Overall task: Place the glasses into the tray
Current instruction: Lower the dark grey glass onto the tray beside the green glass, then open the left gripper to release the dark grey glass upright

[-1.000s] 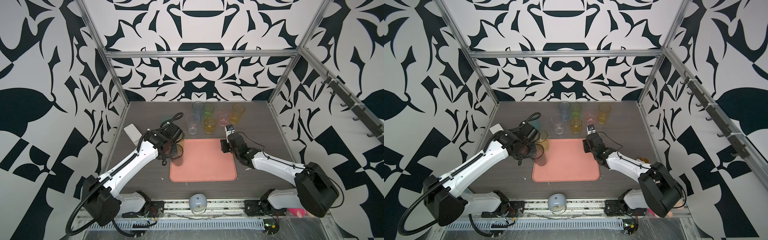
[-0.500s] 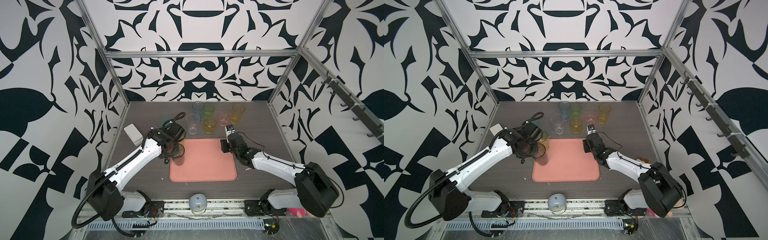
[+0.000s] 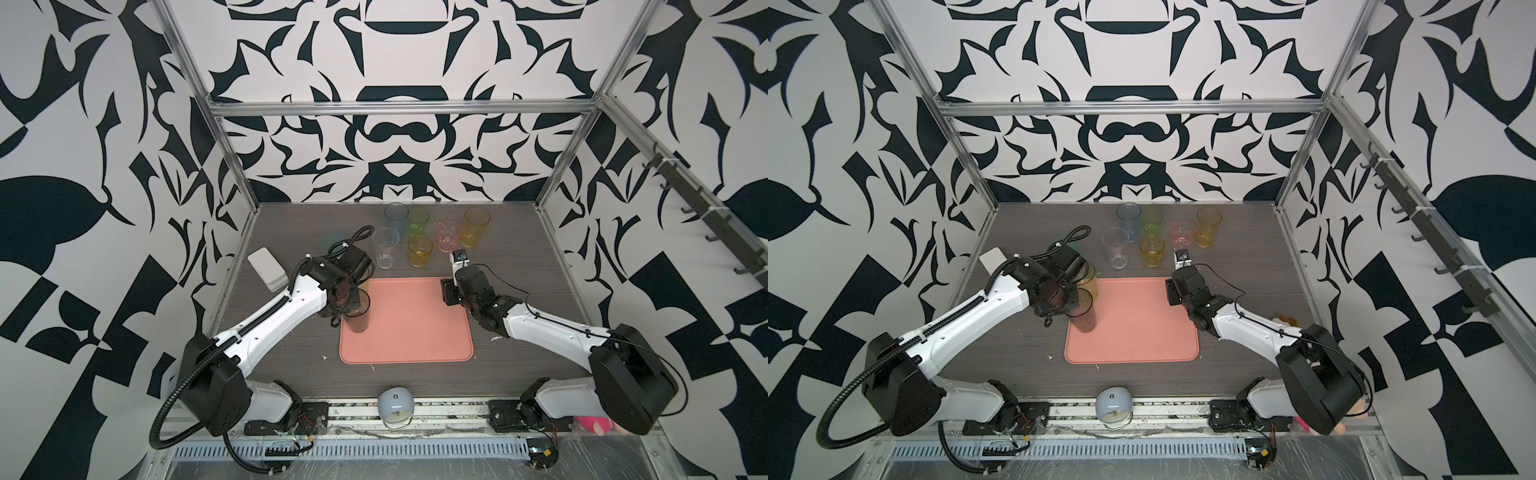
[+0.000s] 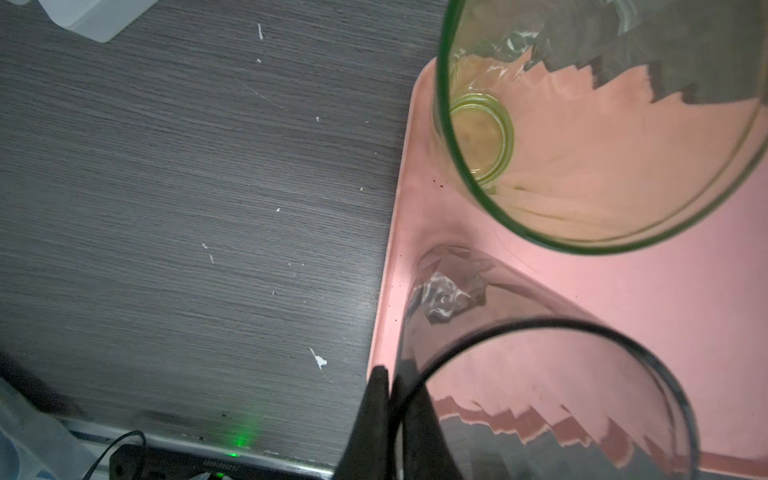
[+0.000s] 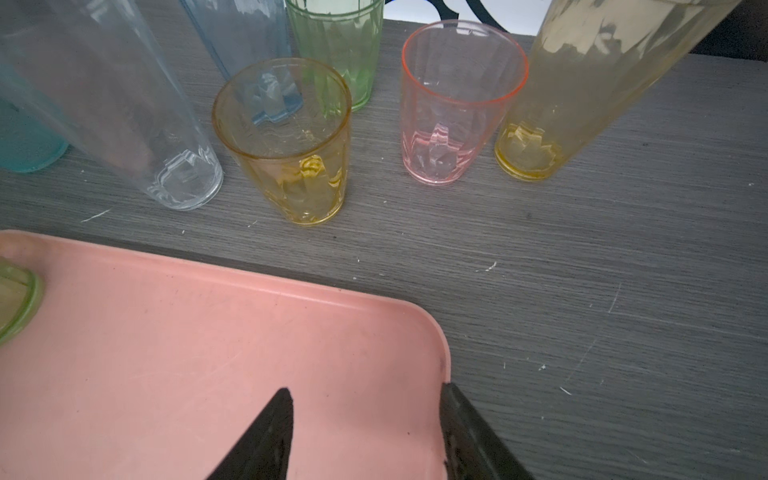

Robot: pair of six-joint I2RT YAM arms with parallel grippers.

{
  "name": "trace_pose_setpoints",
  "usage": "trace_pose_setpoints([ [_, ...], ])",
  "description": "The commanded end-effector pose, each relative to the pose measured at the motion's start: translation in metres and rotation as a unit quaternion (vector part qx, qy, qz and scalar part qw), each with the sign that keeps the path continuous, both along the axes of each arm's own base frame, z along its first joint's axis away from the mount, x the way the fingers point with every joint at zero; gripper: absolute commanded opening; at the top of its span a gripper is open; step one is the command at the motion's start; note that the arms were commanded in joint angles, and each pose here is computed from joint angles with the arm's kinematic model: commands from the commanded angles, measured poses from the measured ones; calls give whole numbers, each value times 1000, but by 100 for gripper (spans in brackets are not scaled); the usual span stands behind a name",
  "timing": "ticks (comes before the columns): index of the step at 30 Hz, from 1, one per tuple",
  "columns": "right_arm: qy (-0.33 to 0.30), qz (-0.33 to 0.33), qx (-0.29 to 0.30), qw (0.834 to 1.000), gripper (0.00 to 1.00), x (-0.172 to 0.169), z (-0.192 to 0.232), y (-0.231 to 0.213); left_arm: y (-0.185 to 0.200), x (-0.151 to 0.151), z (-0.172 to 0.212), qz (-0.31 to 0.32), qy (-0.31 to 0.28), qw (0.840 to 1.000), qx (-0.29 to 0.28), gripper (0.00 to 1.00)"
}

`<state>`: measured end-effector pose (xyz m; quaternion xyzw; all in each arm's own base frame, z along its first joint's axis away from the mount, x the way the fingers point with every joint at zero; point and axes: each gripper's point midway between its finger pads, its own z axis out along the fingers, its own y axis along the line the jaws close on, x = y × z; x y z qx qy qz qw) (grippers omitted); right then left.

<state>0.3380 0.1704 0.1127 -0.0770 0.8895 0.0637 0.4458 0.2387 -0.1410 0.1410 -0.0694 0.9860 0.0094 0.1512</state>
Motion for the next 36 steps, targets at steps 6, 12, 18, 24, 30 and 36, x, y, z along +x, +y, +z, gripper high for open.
trace_pose_setpoints([
  [6, -24, -8, 14, 1000, 60, 9, 22, 3, 1, 3, -3, 1, 6, 1000, 17, 0],
  [12, -24, -8, 15, 1000, 60, 9, 22, 4, 0, 6, -3, 4, 6, 1000, 22, 13],
  [18, -24, -7, 16, 1000, 60, 8, 22, 4, -1, 7, 4, 4, 3, 1000, 23, 23],
  [24, -27, -4, 23, 999, 60, 7, 23, 5, -2, 9, 19, 1, -14, 1000, 14, 33],
  [30, -34, -4, 24, 999, 60, 6, 25, 4, -2, 15, 37, -1, -38, 999, 9, 43],
  [36, -40, -1, 26, 999, 60, 5, 25, 3, -3, 24, 55, -10, -61, 998, 14, 54],
])
